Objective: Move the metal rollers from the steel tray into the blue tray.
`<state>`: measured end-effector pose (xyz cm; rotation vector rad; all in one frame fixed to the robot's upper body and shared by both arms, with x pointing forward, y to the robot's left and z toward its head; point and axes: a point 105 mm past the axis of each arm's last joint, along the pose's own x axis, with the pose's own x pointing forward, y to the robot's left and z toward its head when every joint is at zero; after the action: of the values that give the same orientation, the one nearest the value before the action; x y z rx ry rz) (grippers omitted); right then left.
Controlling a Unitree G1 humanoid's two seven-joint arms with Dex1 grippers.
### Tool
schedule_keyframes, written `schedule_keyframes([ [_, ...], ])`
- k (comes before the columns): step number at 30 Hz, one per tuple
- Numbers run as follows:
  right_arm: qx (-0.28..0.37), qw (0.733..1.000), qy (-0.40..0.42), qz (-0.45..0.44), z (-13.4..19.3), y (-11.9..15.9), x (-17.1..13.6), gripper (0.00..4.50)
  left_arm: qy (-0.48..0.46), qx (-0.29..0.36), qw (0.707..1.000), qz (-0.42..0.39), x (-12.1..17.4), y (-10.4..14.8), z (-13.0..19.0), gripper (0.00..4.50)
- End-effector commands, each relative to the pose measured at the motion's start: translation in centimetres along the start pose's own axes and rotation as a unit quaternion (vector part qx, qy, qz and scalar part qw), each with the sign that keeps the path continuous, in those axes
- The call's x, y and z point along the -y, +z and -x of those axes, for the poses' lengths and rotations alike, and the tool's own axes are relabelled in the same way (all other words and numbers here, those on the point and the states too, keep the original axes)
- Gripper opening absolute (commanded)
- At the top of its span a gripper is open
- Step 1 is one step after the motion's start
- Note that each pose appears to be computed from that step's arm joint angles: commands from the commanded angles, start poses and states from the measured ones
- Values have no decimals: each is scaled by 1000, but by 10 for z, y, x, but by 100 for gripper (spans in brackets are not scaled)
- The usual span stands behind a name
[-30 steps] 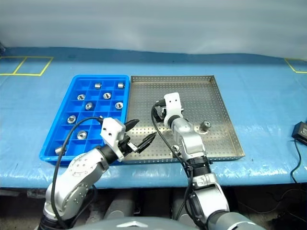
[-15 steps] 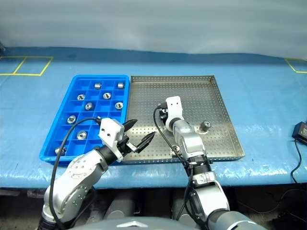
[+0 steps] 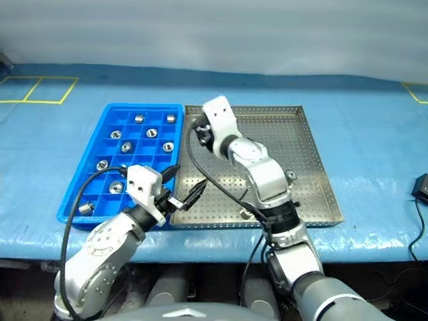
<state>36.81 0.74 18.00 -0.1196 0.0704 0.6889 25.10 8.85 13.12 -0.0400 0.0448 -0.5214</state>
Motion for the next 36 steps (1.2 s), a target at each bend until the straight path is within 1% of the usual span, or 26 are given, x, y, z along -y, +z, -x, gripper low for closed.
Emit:
schedule_keyframes([
  [1,25,999,36,-1,-11,7,-17,169,68,45,996,-28,-14,20,11,450],
  [4,21,997,70,-7,-20,-1,-35,169,134,48,989,-35,-28,20,23,450],
  [9,15,994,107,-14,-29,-10,-54,169,208,38,977,-35,-41,15,43,450],
  [15,6,993,119,-18,-36,-19,-60,169,240,27,970,-39,-46,11,56,450],
  [22,-13,995,100,-25,-39,-35,-50,169,235,25,971,-37,-43,9,56,450],
  [36,-37,998,44,-25,-26,-51,-14,169,189,22,981,-29,-36,6,41,450],
])
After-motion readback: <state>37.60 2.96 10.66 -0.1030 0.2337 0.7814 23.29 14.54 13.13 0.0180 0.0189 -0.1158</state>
